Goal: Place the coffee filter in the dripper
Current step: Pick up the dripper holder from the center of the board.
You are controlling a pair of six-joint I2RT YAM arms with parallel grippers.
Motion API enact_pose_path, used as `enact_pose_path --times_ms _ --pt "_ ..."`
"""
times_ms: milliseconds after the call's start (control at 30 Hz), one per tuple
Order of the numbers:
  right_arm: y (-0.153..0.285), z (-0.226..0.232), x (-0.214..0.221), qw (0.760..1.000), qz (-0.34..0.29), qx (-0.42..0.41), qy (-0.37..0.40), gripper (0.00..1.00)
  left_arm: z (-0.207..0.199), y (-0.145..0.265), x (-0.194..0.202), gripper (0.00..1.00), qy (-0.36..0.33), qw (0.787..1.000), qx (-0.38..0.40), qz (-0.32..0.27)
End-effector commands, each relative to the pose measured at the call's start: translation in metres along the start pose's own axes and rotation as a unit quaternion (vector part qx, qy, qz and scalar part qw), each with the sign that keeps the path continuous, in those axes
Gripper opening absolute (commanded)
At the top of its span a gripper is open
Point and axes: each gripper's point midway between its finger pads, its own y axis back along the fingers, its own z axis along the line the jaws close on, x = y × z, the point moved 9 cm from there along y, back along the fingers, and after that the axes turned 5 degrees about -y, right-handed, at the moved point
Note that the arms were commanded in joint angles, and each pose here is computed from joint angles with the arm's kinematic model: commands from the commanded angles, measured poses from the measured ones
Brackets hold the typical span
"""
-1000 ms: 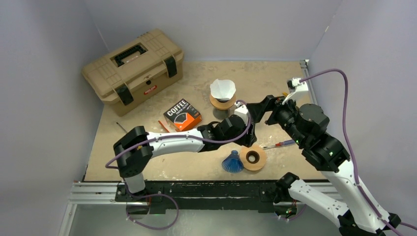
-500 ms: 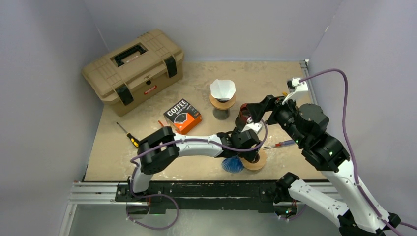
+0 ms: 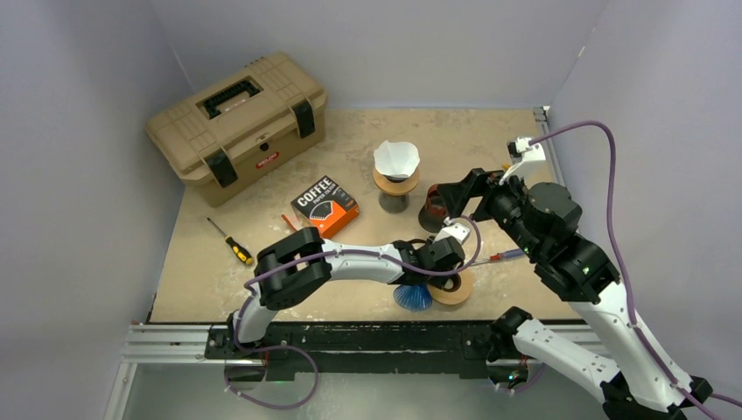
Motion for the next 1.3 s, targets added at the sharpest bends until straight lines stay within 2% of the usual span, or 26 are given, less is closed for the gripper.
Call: enact_pose_path --times_ms 0,67,367,633,900,1067,1267 --pt "0.005 0.004 -0.013 1.0 -0.026 -0.006 -0.003 0.89 -0.005 0.001 -0.01 0.31 0.009 1.0 0.01 -0.013" --pt "0.005 0.006 -0.014 1.0 -0.025 -0.008 -0.003 0.89 -0.008 0.006 -0.016 0.23 0.016 0.999 0.023 -0.025" --pt "0.006 0.011 -0.019 0.999 -0.03 -0.023 -0.014 0.91 -0.021 0.047 -0.056 0.0 0.049 0.99 0.096 -0.092" --pt "0.005 0.015 -0.022 0.999 -0.031 -0.037 -0.017 0.91 -0.017 0.107 -0.088 0.0 0.076 0.963 0.178 -0.189" --pt "0.0 0.018 -0.019 0.998 -0.025 -0.049 -0.021 0.93 0.03 0.142 -0.091 0.0 0.154 0.935 0.202 -0.246" --pt "-0.009 0.02 -0.013 0.998 -0.005 -0.057 -0.021 0.94 0.067 0.152 -0.079 0.0 0.196 0.932 0.16 -0.26" --pt "-0.019 0.019 -0.001 0.998 0.018 -0.055 -0.025 0.95 0.107 0.168 -0.056 0.0 0.225 0.934 0.044 -0.275"
